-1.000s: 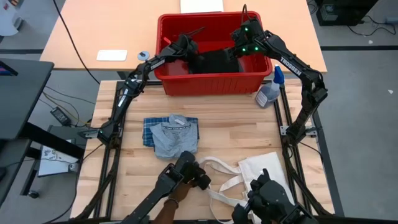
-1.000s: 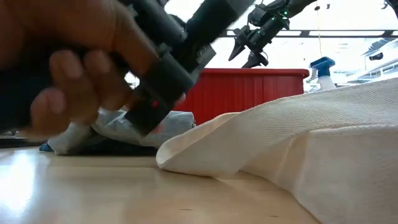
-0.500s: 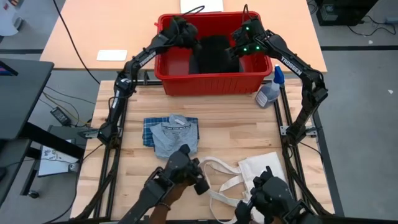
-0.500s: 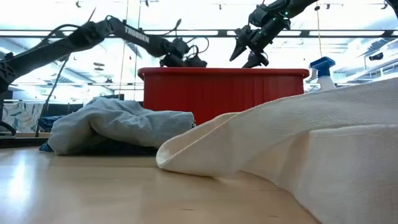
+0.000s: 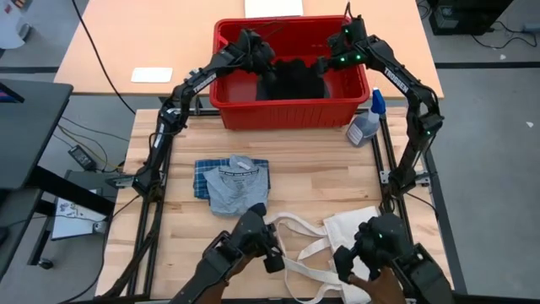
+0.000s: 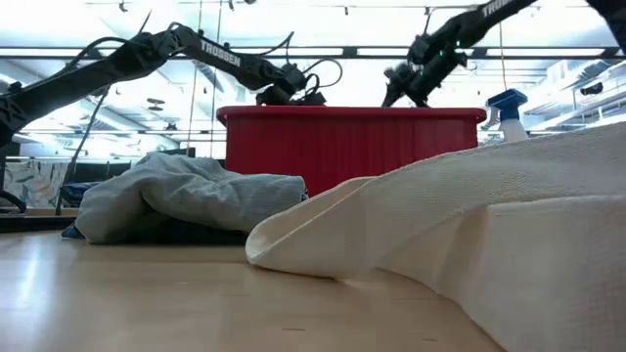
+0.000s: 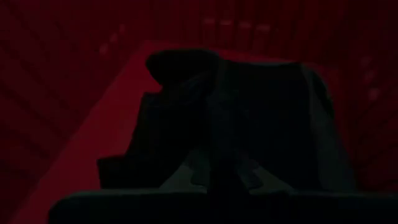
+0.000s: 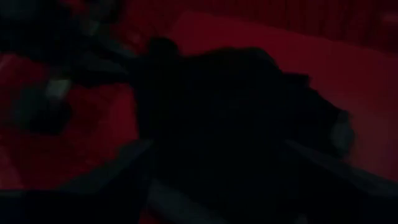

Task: Fold laundry
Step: Remove the black shirt from the red organizer bin

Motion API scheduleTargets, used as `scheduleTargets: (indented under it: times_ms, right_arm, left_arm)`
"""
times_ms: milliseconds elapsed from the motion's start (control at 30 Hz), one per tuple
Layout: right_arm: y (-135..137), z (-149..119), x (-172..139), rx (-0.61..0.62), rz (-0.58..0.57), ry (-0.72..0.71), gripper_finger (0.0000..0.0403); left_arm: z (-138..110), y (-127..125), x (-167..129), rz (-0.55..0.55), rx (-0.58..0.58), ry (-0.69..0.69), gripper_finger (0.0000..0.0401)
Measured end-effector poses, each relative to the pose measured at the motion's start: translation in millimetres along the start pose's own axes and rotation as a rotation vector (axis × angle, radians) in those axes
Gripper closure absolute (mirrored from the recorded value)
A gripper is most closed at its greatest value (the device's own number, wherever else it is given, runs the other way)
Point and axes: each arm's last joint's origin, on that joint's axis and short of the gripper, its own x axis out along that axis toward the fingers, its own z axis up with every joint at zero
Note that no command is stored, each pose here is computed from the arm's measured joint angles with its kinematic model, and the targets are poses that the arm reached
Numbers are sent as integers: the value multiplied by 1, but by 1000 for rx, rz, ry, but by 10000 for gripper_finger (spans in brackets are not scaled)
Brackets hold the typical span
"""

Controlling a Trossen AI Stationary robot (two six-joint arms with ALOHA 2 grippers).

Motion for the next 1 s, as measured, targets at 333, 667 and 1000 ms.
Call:
scheduleTargets:
  times_ms: [333,667,1000]
  right_arm:
    - [-30,-15,51,109,-8,133,8]
    - [-37,-23,59,163,-66,191,3]
    - [-54,-32,63,192,-93,190,3]
  left_arm:
    - [-32,-1,46,186,43,15,321]
    - [-50,2,61,233,-96,48,130]
    - [3,-2,13,203,-126,-69,84]
